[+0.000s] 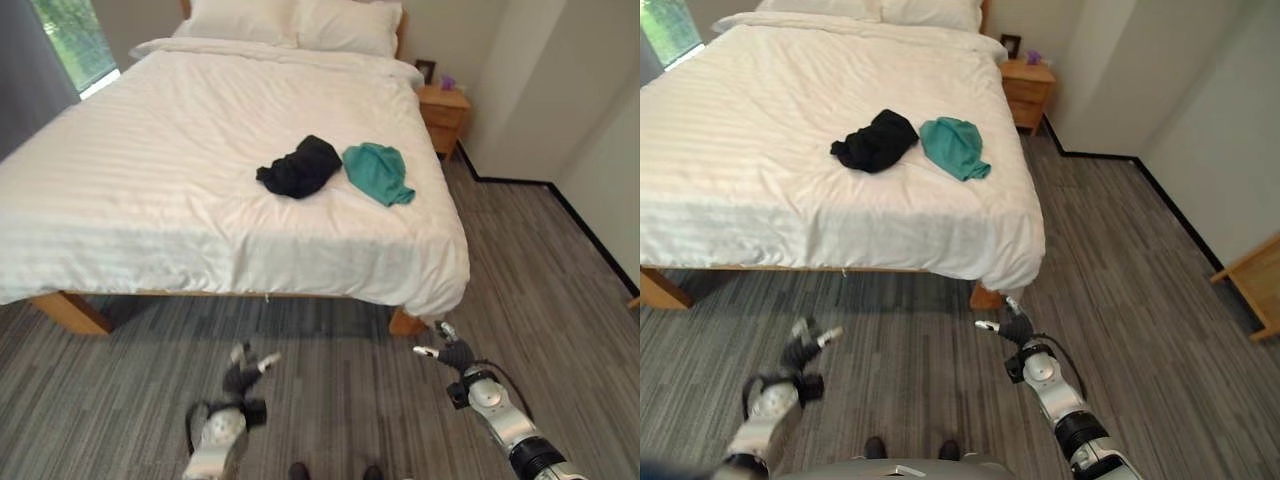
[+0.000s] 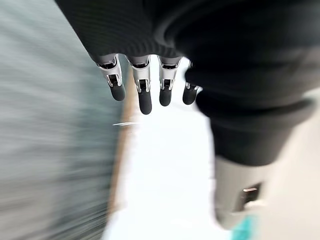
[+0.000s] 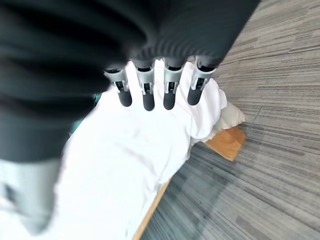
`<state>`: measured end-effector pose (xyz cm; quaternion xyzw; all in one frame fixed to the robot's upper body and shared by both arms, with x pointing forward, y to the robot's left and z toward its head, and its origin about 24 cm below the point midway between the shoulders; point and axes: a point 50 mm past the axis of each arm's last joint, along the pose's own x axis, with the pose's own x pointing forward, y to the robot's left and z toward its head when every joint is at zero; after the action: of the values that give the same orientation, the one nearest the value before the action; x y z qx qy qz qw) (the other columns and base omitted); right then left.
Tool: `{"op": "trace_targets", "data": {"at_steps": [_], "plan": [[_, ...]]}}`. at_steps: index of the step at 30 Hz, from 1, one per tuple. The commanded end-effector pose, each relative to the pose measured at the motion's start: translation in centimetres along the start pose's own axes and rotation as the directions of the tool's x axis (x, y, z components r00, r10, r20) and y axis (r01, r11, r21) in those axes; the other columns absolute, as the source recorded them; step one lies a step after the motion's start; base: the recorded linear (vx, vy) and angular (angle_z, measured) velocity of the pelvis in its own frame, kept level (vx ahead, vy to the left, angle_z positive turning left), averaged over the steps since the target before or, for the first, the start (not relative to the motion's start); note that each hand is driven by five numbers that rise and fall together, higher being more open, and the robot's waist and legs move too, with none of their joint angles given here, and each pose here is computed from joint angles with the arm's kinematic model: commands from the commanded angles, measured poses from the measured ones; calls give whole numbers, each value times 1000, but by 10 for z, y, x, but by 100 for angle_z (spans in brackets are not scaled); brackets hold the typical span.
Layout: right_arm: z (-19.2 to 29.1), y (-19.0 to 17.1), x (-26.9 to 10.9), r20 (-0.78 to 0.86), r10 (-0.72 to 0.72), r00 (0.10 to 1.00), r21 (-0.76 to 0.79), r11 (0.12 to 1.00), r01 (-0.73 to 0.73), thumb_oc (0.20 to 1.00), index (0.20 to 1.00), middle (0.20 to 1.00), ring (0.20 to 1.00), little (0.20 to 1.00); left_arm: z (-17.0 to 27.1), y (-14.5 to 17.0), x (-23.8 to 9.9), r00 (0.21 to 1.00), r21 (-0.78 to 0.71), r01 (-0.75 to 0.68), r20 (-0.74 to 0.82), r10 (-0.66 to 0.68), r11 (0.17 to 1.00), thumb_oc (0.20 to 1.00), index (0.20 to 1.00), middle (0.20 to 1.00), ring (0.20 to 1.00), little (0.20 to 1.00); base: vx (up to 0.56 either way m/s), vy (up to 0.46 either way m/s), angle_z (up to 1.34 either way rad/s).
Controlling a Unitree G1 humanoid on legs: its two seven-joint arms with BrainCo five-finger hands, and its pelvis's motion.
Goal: Pick up bed clothes into laundry basket.
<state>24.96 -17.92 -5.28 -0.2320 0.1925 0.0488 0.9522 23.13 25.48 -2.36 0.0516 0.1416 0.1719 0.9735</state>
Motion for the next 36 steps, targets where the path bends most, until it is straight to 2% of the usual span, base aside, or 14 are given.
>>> {"op": "trace_targets", "data": {"at_steps": [1,2,3,7,9,10,12,17,23,25,30,32,36], "plan": [[42,-31,9,189,-64,980,-53,996,75,1000,1000,1000,1000,1000,86,15,20,926,46,-98,371,74,994,1000,1000,1000,1000,1000,-43,-63,8],[42,-31,9,189,-63,980,-53,996,74,1000,1000,1000,1000,1000,86,15,20,926,46,-98,371,74,994,1000,1000,1000,1000,1000,-46,-103,9],[52,-38,8,235,-76,969,-42,995,89,1000,1000,1000,1000,1000,111,21,17,877,16,-129,468,107,991,1000,1000,1000,1000,1000,-10,-45,5],[55,-47,-2,277,-92,956,-19,995,101,1000,1000,1000,1000,1000,128,30,6,822,-77,-136,548,156,988,1000,1000,1000,1000,1000,54,-33,-10],[50,-48,-6,270,-97,958,-20,994,106,1000,1000,1000,1000,1000,123,33,1,827,-84,-134,540,158,987,1000,1000,1000,1000,1000,159,64,10],[51,-46,-8,277,-102,956,-17,994,111,1000,1000,1000,1000,1000,111,34,-3,848,-40,-144,511,144,989,1000,1000,1000,1000,1000,237,167,32],[57,-43,-5,294,-112,949,-28,992,126,1000,1000,1000,1000,1000,96,18,-1,884,27,-130,456,104,991,1000,1000,1000,1000,1000,298,251,17],[85,-52,-1,388,-156,909,-41,982,185,1000,1000,1000,1000,1000,96,8,-1,888,15,-92,454,75,996,1000,1000,1000,1000,1000,267,207,-20],[113,-40,0,472,-140,870,-23,985,171,1000,1000,1000,1000,1000,115,-8,4,869,127,-4,491,-59,992,1000,1000,1000,1000,1000,363,171,-11],[117,-40,0,487,-141,862,-32,983,179,1000,1000,1000,1000,1000,119,-8,5,865,142,-4,498,-67,990,1000,1000,1000,1000,1000,201,106,22],[173,-59,4,634,-191,749,-101,940,326,1000,1000,1000,1000,1000,151,-15,12,813,191,7,571,-117,982,1000,1000,1000,1000,1000,288,18,37],[177,-63,6,641,-199,741,-127,925,358,1000,1000,1000,1000,1000,156,-18,14,805,189,15,580,-124,982,1000,1000,1000,1000,1000,259,-75,17],[188,-97,19,619,-299,726,-218,823,525,1000,1000,1000,1000,1000,174,-35,24,783,179,60,601,-158,982,1000,1000,1000,1000,1000,399,-172,44]]}}
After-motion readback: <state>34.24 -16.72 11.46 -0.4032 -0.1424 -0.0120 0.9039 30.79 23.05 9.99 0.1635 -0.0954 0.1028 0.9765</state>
